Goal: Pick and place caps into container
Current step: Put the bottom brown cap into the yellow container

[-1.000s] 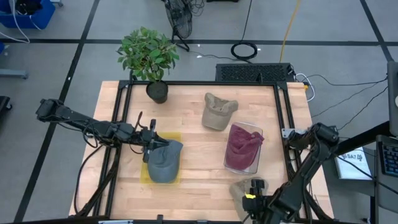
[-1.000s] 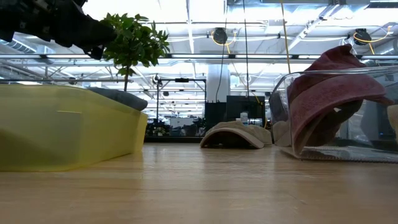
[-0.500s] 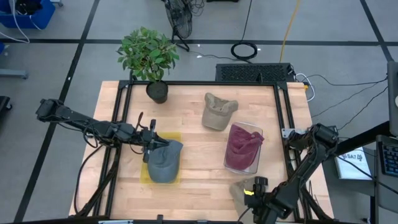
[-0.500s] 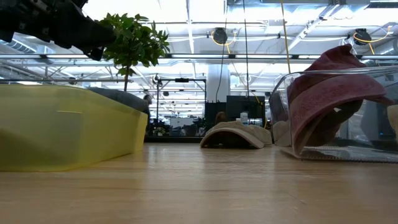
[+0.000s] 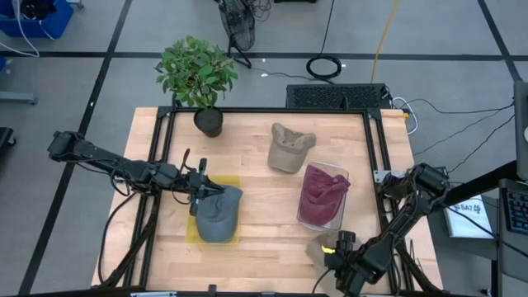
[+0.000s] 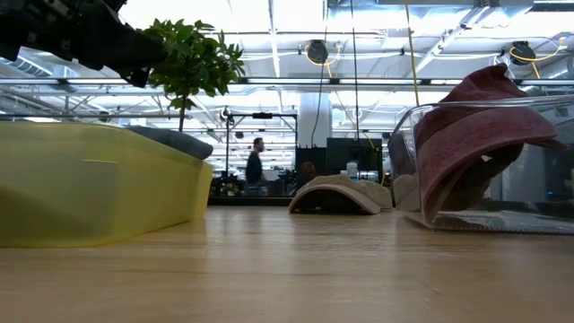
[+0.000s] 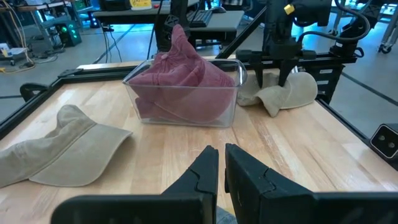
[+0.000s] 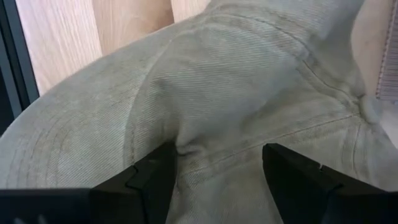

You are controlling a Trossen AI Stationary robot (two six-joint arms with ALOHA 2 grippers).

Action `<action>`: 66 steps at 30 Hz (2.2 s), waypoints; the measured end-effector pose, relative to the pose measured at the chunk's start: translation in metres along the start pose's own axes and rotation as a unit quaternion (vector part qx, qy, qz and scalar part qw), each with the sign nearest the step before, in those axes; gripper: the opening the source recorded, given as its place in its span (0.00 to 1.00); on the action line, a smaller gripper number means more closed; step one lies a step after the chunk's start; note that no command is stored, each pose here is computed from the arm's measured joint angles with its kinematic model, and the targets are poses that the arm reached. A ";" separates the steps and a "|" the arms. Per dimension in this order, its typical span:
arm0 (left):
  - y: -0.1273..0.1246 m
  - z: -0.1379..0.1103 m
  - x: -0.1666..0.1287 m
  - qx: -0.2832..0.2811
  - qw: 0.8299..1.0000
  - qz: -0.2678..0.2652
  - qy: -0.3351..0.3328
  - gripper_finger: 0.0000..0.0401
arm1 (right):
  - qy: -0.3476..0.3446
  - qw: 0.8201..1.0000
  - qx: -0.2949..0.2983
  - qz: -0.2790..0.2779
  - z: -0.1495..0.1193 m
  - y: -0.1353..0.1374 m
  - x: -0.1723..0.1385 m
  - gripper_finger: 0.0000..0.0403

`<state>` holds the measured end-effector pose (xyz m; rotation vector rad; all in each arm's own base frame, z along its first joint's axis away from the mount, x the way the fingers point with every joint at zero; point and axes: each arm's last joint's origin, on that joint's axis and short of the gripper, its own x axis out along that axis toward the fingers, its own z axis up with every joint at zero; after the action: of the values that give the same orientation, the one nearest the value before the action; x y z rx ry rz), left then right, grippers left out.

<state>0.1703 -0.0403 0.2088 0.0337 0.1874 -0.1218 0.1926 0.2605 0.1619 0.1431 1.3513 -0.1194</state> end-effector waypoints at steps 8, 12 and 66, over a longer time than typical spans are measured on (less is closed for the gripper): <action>0.000 0.000 0.000 0.000 1.000 0.000 0.000 0.09 | 0.005 1.000 0.007 0.013 0.005 -0.004 -0.004 0.52; 0.000 0.000 0.000 -0.001 1.000 0.000 0.000 0.09 | -0.013 0.999 0.017 0.042 0.012 -0.010 -0.024 0.52; 0.000 -0.003 0.000 -0.009 1.000 0.000 0.015 0.09 | -0.187 0.943 -0.083 0.261 0.059 -0.017 -0.065 0.01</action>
<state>0.1697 -0.0401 0.2059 0.0178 0.2181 -0.1193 0.2324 0.2342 0.2377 0.3152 0.9023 0.3967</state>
